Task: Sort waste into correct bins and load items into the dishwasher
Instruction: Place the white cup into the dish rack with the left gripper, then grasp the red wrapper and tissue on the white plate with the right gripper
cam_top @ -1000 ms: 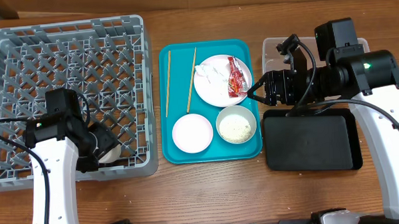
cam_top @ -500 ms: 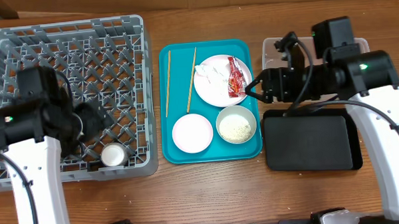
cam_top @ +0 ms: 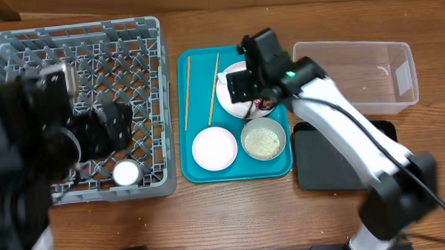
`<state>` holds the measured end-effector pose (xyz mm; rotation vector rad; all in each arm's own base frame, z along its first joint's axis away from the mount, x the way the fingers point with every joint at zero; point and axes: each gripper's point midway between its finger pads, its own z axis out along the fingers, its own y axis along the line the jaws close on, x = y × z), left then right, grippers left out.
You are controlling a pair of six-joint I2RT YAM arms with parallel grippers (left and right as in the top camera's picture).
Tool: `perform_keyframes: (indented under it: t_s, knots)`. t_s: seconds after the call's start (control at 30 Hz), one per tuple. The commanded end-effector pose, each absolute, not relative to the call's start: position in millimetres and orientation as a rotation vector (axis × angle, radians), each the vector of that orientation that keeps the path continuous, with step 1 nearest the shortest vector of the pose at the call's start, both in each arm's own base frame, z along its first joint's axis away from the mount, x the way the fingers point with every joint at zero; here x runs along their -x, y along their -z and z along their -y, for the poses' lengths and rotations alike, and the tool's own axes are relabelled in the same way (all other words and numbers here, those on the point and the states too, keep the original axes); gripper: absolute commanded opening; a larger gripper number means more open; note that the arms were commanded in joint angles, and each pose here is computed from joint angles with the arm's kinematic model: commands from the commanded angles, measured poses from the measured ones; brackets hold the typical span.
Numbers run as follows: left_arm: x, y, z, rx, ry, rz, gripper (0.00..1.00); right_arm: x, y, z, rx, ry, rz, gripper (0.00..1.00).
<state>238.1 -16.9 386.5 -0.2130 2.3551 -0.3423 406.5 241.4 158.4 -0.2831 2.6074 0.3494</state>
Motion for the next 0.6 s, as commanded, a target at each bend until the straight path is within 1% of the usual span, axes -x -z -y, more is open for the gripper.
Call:
perform_keyframes:
  t_s: [0.0,0.07,0.2,0.33,0.37,0.43,0.47,0.57]
  knots:
    - [-215,-403,24,0.141,0.341,-2.293,1.00,-440,-114,-227,0.199,-0.254,-2.629,0.69]
    - [-206,-404,25,0.140,0.339,-2.287,1.00,-449,-90,-230,0.198,-0.260,-2.650,0.67]
    - [-197,-402,26,0.143,0.341,-2.297,1.00,-448,-48,-248,0.235,-0.356,-2.712,0.62]
    - [-198,-401,26,0.145,0.342,-2.303,1.00,-441,-26,-253,0.256,-0.338,-2.757,0.40]
    - [-199,-401,26,0.145,0.342,-2.303,1.00,-438,-25,-252,0.258,-0.333,-2.770,0.22]
    - [-199,-401,26,0.145,0.342,-2.303,1.00,-435,-34,-251,0.255,-0.331,-2.776,0.09]
    - [-199,-401,26,0.145,0.342,-2.303,1.00,-434,-40,-251,0.254,-0.332,-2.776,0.04]
    - [-199,-401,25,0.146,0.338,-2.304,1.00,-431,-73,-242,0.191,-0.342,-2.780,0.04]
